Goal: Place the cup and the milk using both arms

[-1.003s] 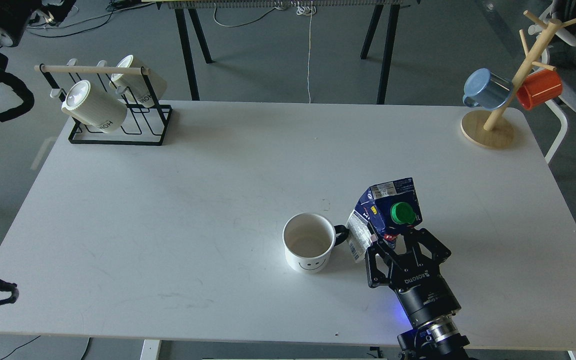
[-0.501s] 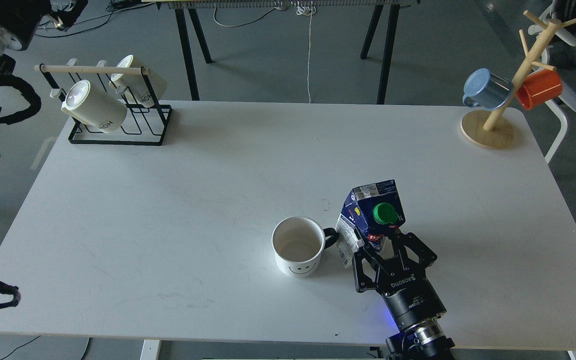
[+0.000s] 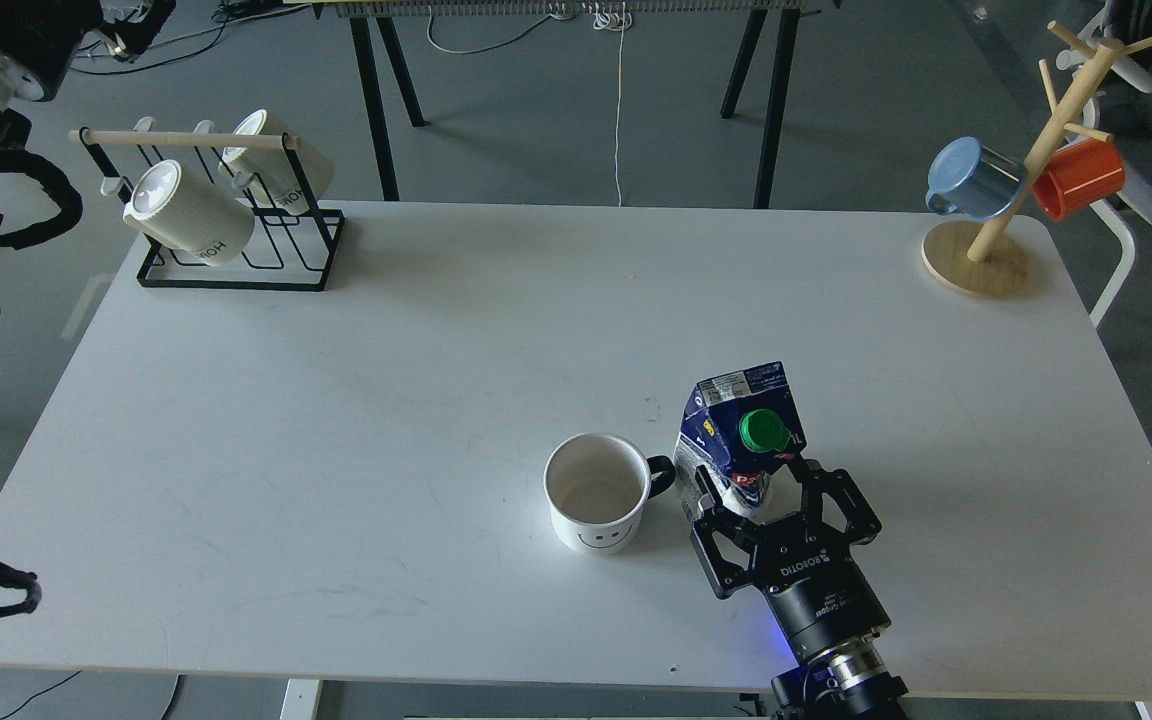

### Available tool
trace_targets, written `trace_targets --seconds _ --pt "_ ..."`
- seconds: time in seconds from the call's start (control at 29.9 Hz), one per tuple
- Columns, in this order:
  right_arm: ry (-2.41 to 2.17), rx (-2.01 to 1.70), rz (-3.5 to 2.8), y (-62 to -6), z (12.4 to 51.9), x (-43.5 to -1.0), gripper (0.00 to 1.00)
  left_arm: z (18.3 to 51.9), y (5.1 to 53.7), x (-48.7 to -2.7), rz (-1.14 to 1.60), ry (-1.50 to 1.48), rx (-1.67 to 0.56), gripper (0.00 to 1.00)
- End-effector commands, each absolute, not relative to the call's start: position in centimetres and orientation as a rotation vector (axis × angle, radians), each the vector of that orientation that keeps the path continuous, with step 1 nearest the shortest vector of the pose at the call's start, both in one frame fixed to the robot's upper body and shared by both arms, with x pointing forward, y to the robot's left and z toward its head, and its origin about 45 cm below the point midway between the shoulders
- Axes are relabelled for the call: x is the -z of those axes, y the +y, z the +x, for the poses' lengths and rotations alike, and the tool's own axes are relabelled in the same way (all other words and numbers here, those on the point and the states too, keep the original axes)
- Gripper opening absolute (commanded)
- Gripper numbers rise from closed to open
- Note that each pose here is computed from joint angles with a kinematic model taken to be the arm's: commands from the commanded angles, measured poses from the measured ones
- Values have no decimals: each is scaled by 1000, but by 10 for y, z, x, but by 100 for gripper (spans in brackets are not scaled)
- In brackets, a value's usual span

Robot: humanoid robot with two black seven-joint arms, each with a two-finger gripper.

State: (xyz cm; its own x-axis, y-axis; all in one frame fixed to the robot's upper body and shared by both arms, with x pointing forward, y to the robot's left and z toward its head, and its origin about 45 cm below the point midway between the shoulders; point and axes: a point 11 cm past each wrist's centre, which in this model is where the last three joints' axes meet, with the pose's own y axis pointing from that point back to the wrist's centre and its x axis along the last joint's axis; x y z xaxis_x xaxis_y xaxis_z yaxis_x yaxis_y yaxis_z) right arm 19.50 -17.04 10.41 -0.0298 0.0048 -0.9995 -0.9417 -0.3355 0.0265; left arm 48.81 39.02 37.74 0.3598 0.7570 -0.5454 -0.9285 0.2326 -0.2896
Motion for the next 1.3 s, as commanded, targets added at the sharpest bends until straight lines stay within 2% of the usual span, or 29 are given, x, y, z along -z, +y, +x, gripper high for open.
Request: trace_targets --seconds 0.0,0.3,0.5,0.63,0.8,0.97,1.2,1.27 --pt "1056 -1498 -1421 -172 186 -101 95 488 390 -378 -633 318 -1185 100" --pt "1117 -1476 -1493 -203 147 -116 97 488 393 -379 -633 314 -1188 100" --pt "1259 -1324 -1637 -273 161 -135 97 487 395 -379 -644 313 -1192 100" --pt "1315 -1114 -1738 -321 194 -172 97 487 396 -379 -653 316 -1194 100" --pt "1264 -815 -1943 -351 267 -242 97 487 393 -369 -665 341 -1195 100" --pt "1251 -572 -1982 -374 332 -296 98 485 382 -341 -717 439 -1184 100" --pt "1331 -372 -1946 -403 419 -352 99 485 364 -317 -729 508 -1169 100" --pt "1326 -390 -1924 -394 438 -352 99 484 362 -314 -751 521 -1167 100"
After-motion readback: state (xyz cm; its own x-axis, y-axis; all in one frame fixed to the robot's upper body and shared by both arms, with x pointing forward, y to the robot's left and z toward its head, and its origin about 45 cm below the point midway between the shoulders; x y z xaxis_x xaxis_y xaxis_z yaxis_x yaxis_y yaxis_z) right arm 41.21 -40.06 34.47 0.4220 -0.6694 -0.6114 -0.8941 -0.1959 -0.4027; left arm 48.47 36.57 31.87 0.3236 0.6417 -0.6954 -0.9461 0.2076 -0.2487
